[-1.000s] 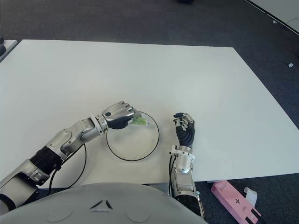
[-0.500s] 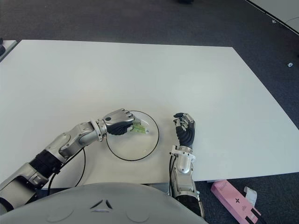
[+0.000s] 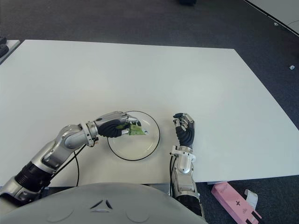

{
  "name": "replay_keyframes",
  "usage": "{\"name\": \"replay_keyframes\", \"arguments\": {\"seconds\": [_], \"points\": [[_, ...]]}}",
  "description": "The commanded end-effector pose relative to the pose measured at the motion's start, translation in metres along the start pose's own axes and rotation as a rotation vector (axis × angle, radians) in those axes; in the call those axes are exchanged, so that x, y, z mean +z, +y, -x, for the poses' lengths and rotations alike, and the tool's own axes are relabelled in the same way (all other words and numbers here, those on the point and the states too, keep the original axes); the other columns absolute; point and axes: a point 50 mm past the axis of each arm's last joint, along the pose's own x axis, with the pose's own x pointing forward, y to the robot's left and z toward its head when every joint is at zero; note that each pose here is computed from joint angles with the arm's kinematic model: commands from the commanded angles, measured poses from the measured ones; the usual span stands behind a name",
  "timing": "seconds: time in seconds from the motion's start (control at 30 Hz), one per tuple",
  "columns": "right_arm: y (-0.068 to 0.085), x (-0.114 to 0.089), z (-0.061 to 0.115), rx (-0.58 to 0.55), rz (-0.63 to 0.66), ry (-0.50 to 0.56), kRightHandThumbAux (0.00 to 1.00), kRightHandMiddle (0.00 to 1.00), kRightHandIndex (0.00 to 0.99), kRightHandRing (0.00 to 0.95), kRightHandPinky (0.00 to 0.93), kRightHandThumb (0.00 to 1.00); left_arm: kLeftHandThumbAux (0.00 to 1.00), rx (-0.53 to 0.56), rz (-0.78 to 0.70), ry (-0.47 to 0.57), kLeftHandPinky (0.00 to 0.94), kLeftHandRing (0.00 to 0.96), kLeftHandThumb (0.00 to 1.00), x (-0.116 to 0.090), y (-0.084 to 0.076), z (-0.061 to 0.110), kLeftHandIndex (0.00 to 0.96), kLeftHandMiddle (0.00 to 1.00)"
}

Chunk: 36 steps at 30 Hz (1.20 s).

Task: Put the toothpaste on the table into the plate.

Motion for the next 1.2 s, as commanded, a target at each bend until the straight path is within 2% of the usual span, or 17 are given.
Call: {"name": "replay_keyframes", "arguments": {"seconds": [0.03,0.13,0.23,0.63,0.97,1.2], "points": [[-0.0011,-0.0033,0.0019,-0.014,0.01,0.044,0.73,0.479,0.428,0.491,0.481,0.709,0.508,0.004,0.001,-0.017,0.125,0.095,0.165,-0.0013,-0.0016,0.0066,0.008,0.063],[-0.0014,-0.0021,0.0021,-0.016,0.007,0.039,0.73,0.478,0.428,0.485,0.476,0.709,0.463,0.045,0.01,-0.019,0.042,0.031,0.091,-0.0012,-0.002,0.0096,0.002,0.02],[-0.0019,-0.0016,0.0021,-0.014,0.005,0.034,0.729,0.479,0.427,0.484,0.478,0.708,0.425,0.062,0.01,-0.015,0.013,0.01,0.058,-0.0015,-0.0022,0.0108,0.0,0.006],[-0.0023,-0.0017,0.0024,-0.014,-0.003,0.029,0.729,0.481,0.428,0.483,0.475,0.708,0.318,0.09,-0.018,-0.02,0.0,0.0,0.083,-0.0024,-0.0006,0.0141,0.0,0.0],[-0.0014,-0.0013,0.0032,-0.011,-0.005,0.026,0.73,0.483,0.428,0.487,0.479,0.708,0.296,0.135,-0.007,-0.024,0.0,0.0,0.078,-0.0028,0.0011,0.0157,0.0,0.0],[-0.0003,-0.0007,0.0032,-0.012,-0.005,0.019,0.73,0.484,0.427,0.489,0.477,0.708,0.346,0.176,-0.022,0.006,0.0,0.0,0.067,-0.0058,0.001,0.0154,0.0,0.0]]}}
